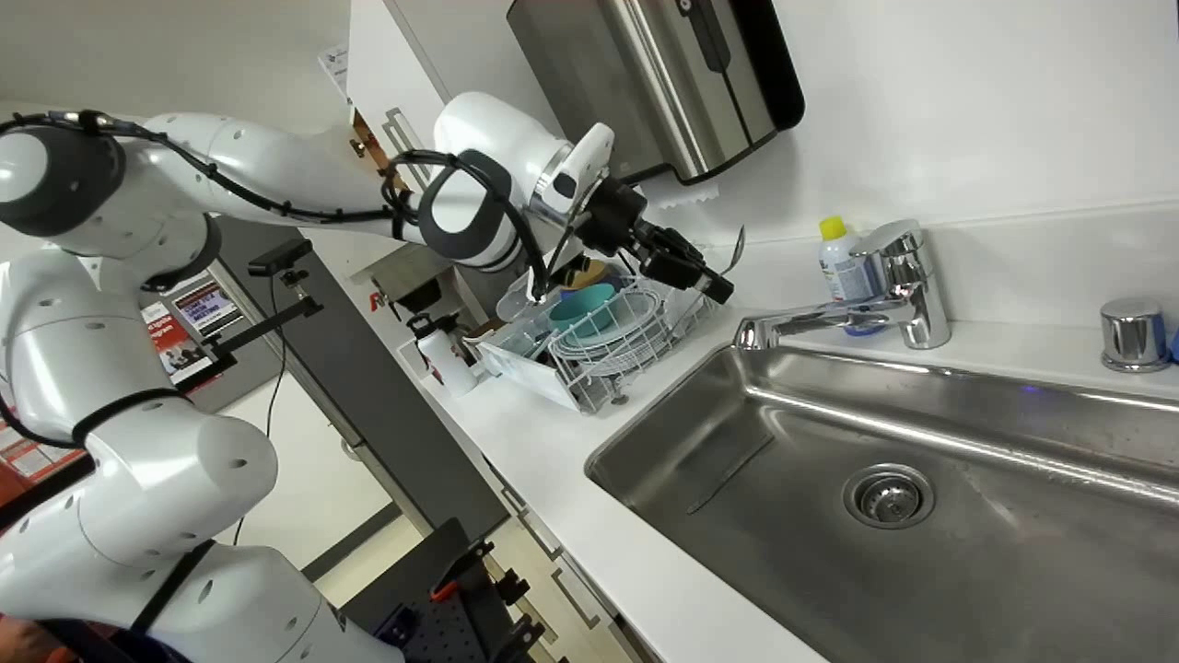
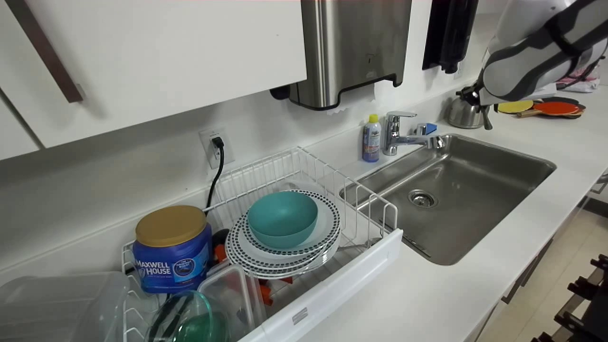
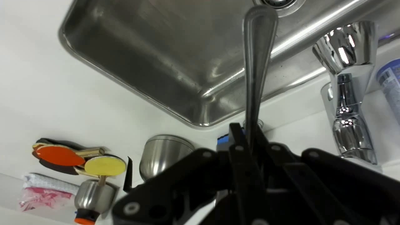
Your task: Remove the silver spoon from the bowl and put it in the sink
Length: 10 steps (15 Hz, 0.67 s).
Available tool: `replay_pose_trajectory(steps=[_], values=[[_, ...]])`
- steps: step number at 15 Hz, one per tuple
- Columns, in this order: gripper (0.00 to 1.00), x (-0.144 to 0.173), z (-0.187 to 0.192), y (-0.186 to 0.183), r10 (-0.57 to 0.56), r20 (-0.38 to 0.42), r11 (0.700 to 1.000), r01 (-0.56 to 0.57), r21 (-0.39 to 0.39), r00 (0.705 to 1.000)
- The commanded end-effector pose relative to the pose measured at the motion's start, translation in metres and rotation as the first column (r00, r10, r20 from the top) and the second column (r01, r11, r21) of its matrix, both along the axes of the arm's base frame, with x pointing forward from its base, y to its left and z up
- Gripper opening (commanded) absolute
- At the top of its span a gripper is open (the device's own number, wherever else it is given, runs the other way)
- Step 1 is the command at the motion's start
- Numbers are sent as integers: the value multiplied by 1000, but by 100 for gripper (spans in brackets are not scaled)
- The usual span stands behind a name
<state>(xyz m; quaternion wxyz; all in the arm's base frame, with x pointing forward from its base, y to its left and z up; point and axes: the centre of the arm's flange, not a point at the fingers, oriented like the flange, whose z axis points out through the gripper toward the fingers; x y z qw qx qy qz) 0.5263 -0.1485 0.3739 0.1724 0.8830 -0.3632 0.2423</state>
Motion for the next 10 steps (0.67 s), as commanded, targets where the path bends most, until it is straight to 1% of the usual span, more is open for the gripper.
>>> replay_pose_trajectory(steps=[1,2,5,7,10], values=[[2,54,-10,-43,-78,-72,994,84,71,994],[2,64,-16,-53,-111,-76,990,117,84,991],[2,83,-38,-79,-148,-112,974,165,155,983],[2,93,-55,-93,-174,-116,959,195,205,978],[2,107,-88,-114,-226,-121,938,250,240,966]])
